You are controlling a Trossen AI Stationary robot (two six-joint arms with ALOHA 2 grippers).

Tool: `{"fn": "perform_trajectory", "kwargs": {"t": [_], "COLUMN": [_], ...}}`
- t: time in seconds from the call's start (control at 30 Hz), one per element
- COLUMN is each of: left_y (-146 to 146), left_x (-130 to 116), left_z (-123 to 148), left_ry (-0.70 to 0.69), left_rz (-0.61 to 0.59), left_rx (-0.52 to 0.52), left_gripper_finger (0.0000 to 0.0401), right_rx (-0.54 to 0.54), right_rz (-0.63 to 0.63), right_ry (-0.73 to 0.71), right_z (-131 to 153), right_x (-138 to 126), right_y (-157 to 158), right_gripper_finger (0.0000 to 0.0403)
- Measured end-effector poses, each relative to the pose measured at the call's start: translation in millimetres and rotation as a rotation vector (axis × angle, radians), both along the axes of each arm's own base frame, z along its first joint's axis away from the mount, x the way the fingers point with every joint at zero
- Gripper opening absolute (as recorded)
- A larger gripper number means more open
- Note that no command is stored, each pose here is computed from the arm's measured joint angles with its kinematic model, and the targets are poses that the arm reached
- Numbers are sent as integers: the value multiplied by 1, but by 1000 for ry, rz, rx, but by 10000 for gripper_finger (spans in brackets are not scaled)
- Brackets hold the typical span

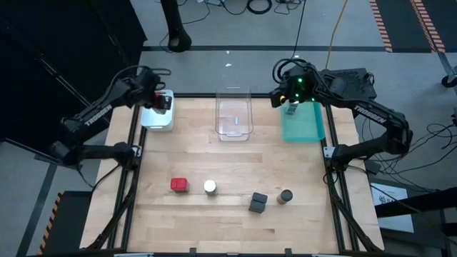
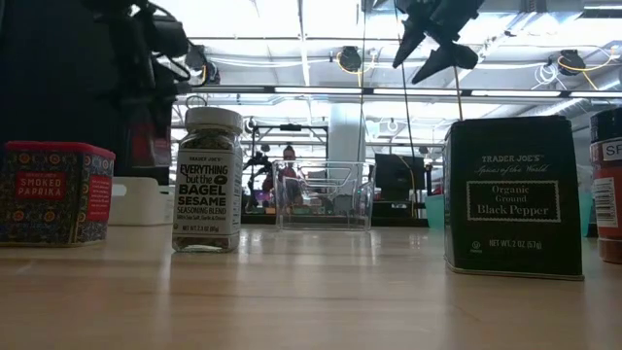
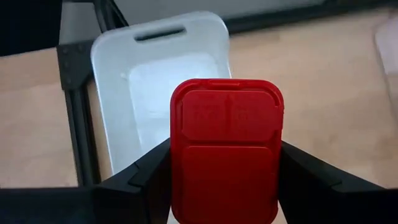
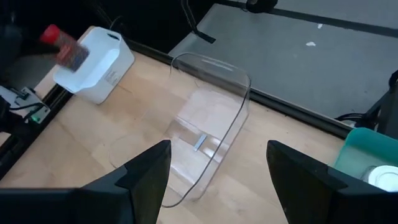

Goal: Sort spices by type
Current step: Put the top red seasoning can into the white bin

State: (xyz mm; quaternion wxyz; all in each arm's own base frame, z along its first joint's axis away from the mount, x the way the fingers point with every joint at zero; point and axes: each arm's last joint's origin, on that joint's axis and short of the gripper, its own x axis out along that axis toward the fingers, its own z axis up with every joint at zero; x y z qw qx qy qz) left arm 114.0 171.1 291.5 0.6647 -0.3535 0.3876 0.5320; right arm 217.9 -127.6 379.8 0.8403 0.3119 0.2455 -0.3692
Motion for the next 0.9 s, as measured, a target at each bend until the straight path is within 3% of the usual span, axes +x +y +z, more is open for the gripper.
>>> {"fn": "perform_trajectory", "kwargs": {"t": [0.17,0.9], "left_y": [20,48], "left_x": [-5,7], "left_z": [-9,-56], "left_ry": [-62,54], "left_rz": [10,151], "left_rx": [-57,-185], "left_gripper_finger": [222,222], "right_rx": [10,4], "right_rz": [5,15], "right_ry": [10,21], "right_z": [-4,-5], "right_x": [4,5], "right_y": [-2,-3], "right_gripper_finger": [247,247]}}
